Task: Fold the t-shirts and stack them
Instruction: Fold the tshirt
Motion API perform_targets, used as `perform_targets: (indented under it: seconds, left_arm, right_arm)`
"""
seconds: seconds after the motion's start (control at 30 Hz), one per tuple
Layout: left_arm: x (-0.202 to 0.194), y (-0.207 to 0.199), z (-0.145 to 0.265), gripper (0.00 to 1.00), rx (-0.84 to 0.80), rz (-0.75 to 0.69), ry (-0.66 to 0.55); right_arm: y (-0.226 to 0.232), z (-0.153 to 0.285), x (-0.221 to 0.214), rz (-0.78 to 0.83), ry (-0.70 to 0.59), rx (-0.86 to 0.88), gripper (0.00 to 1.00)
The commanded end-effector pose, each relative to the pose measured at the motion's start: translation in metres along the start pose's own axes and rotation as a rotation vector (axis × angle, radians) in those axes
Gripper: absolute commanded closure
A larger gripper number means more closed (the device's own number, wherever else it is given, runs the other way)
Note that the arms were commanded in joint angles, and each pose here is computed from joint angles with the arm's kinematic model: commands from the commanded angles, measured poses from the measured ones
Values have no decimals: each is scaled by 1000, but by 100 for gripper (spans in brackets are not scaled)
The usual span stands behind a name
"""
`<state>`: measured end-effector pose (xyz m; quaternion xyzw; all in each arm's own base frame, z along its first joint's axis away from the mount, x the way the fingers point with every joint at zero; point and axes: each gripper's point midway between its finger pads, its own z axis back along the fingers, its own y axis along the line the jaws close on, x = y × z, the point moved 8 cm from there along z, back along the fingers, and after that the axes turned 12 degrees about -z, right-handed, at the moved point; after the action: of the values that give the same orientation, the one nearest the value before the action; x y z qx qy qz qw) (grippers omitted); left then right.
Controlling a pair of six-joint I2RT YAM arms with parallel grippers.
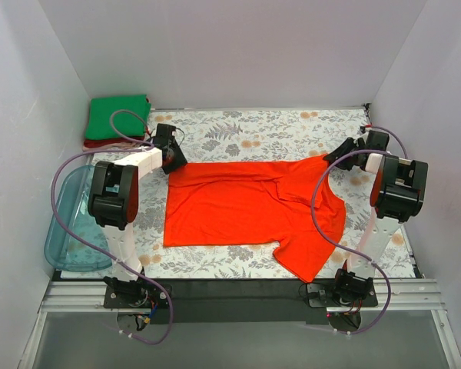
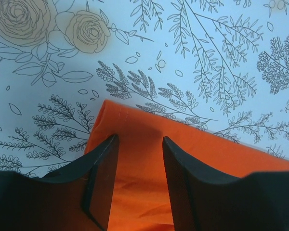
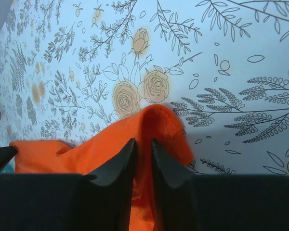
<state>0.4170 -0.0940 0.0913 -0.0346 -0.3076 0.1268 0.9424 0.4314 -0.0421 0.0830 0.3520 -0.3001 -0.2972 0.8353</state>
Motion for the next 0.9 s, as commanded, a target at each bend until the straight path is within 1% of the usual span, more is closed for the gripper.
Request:
perform_targets:
  seconds: [0.0, 0.03, 0.07, 0.13, 0.3, 0.47, 0.6, 0.63, 0.67, 0.7, 0.73, 0.77, 0.83, 0.87]
  left_arm:
    - [1, 9, -8, 60, 72, -3, 4]
    - [-1, 10, -9, 61, 84, 2, 15]
    - [-3, 12, -11, 62, 95, 4, 21]
    - [-4, 15, -13, 62, 114, 13, 29]
    - [-2, 18, -25, 64, 144, 34, 53]
    - [-1, 15, -35, 64, 147, 48, 72]
    - [7, 12, -40, 61, 139, 51, 49]
    - [10, 10, -40, 58, 133, 50, 39]
    - [12, 10, -40, 55, 127, 46, 31]
    - [17, 8, -38, 50, 118, 47, 17]
    - [18, 7, -36, 50, 112, 43, 13]
    - [21, 6, -33, 46, 105, 41, 5]
    - [30, 3, -23, 41, 89, 43, -26]
    - [32, 2, -19, 38, 83, 45, -34]
  right_arm:
    - [3, -1, 17, 28, -52, 36, 76]
    - [0, -1, 19, 25, -59, 31, 82]
    - [-4, 0, 22, 19, -73, 22, 92]
    - [-10, -1, 26, 10, -91, 14, 99]
    - [-20, -1, 38, 6, -114, 14, 99]
    - [-19, -6, 49, 48, -116, 40, 99]
    - [-19, -10, 54, 65, -121, 45, 99]
    - [-19, -10, 55, 70, -123, 47, 97]
    - [-16, -10, 58, 77, -123, 58, 92]
    - [-14, -10, 59, 82, -123, 64, 81]
    - [-12, -8, 59, 84, -122, 69, 75]
    - [-6, -3, 61, 92, -131, 78, 71]
    - [-1, 3, 61, 99, -141, 80, 61]
    - [6, 9, 63, 111, -158, 85, 60]
